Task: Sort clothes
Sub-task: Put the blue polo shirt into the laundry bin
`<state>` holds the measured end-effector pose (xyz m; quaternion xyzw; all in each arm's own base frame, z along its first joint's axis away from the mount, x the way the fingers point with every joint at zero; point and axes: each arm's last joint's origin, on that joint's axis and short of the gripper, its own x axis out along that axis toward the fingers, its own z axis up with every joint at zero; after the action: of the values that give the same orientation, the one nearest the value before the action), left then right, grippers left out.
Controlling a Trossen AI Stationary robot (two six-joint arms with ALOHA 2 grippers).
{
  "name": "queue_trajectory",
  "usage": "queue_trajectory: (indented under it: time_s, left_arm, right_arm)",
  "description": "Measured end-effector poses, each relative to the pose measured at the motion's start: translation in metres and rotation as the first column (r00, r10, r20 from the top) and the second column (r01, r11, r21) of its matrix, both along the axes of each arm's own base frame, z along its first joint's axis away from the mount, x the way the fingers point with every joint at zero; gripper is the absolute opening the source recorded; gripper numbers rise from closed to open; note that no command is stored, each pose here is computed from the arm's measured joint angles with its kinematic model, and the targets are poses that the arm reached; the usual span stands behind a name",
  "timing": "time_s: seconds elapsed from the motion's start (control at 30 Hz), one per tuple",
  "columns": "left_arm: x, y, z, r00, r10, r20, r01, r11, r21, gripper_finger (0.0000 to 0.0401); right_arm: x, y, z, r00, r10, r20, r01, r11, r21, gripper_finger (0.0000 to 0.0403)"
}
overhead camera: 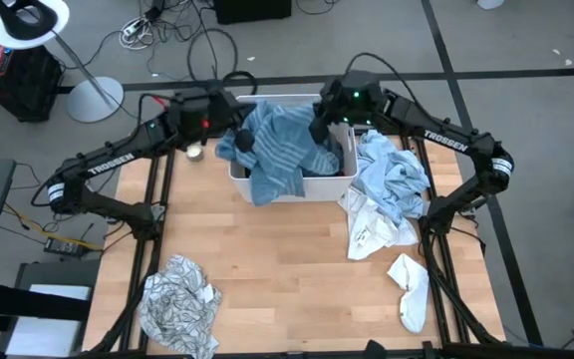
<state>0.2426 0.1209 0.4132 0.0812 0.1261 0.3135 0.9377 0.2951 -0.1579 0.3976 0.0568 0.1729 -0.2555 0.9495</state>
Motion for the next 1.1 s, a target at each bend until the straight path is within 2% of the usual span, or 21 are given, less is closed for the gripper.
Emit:
queue_trajectory:
  time_s: [0.13,0.23,0.3,0.43,0.57,0.67,0.8,0.87,1.0,1.1]
  left_arm:
    - [-0.003,-0.005,-0.017,0.991,-0.036,-0.129,0.019,0.991,-0.133,0.0]
    - [-0.006,-0.01,-0.029,0.973,-0.093,-0.211,0.043,0.972,-0.231,0.0]
    - [-0.01,-0.017,-0.035,0.963,-0.154,-0.22,0.09,0.957,-0.276,0.0]
    - [-0.029,-0.035,-0.053,0.968,-0.192,-0.158,0.138,0.944,-0.3,0.0]
    - [-0.059,-0.058,-0.079,0.975,-0.218,-0.053,0.191,0.931,-0.312,0.0]
    - [-0.083,-0.073,-0.099,0.973,-0.229,0.021,0.221,0.908,-0.356,0.0]
    - [-0.106,-0.087,-0.118,0.953,-0.286,0.097,0.3,0.862,-0.408,0.0003]
    - [-0.114,-0.092,-0.123,0.939,-0.312,0.142,0.343,0.85,-0.4,0.0004]
    - [-0.125,-0.097,-0.131,0.931,-0.323,0.169,0.364,0.839,-0.403,0.0005]
    - [-0.129,-0.098,-0.138,0.93,-0.325,0.171,0.367,0.835,-0.409,0.0005]
  right_arm:
    - [-0.007,0.003,-0.015,0.988,0.004,-0.153,0.009,0.996,0.084,0.0]
    - [-0.009,0.005,-0.02,0.981,0.001,-0.195,0.023,0.992,0.121,0.0]
    - [-0.01,0.006,-0.022,0.977,0.005,-0.211,0.023,0.991,0.131,0.0]
    - [-0.011,0.012,-0.019,0.976,0.015,-0.215,0.013,0.991,0.131,0.0]
    - [-0.022,0.024,-0.004,0.983,-0.015,-0.182,0.032,0.996,0.088,0.0]
    - [-0.033,0.033,0.007,0.987,-0.043,-0.157,0.055,0.996,0.072,0.0]
    - [-0.045,0.046,0.018,0.981,-0.134,-0.143,0.138,0.99,0.02,0.0]
    - [-0.048,0.051,0.02,0.971,-0.189,-0.15,0.19,0.982,-0.008,0.0]
    - [-0.044,0.055,0.017,0.972,-0.183,-0.145,0.189,0.982,0.024,0.0]
    - [-0.031,0.056,0.01,0.983,-0.118,-0.142,0.131,0.988,0.082,0.0]
